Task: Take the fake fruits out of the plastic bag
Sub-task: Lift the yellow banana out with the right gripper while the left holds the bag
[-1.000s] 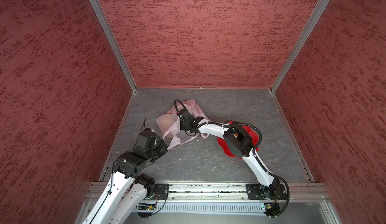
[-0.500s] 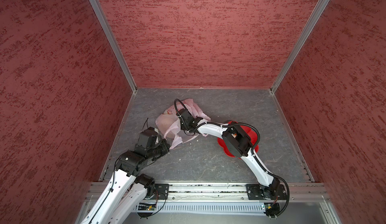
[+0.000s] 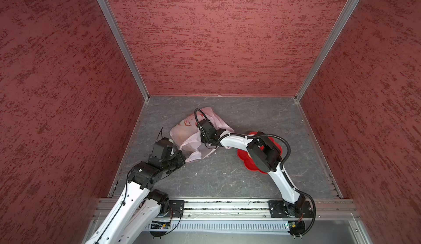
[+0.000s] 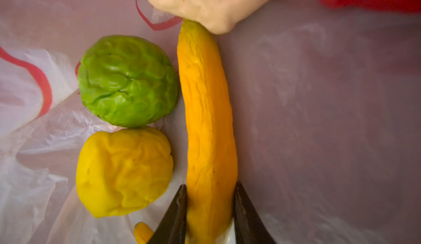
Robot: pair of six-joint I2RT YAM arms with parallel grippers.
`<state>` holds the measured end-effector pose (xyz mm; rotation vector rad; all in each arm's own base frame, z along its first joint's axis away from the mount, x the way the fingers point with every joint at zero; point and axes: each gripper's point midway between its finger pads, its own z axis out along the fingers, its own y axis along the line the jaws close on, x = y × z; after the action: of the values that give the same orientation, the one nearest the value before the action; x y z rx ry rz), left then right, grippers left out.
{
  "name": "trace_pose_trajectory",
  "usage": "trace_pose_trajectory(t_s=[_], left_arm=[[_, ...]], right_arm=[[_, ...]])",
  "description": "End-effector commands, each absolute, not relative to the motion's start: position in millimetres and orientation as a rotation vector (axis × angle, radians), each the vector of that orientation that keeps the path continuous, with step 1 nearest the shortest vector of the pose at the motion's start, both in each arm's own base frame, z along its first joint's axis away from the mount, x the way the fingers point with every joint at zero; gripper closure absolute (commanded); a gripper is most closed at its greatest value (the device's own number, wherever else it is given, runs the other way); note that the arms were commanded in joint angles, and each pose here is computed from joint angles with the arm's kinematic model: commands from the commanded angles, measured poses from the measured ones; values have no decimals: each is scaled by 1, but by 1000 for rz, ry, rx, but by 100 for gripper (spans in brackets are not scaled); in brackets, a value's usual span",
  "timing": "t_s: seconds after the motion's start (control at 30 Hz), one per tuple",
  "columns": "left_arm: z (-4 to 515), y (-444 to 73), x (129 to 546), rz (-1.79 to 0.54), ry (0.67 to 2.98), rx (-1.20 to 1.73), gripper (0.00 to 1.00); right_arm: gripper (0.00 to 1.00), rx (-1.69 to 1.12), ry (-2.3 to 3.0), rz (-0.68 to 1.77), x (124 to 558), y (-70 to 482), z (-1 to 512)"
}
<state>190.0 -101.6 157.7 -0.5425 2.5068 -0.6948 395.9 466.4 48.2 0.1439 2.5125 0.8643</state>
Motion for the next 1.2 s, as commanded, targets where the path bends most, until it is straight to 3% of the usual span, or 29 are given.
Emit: trace_pose_trajectory(t_s=[0.0,1.17], left_arm=[[167,-104,201,-695,2459,-492,100],[191,-96,210,-647,2326,-458,100]], right_arm=[[83,177,2438,890,403,461,83],[84,10,2483,652,359,390,128]])
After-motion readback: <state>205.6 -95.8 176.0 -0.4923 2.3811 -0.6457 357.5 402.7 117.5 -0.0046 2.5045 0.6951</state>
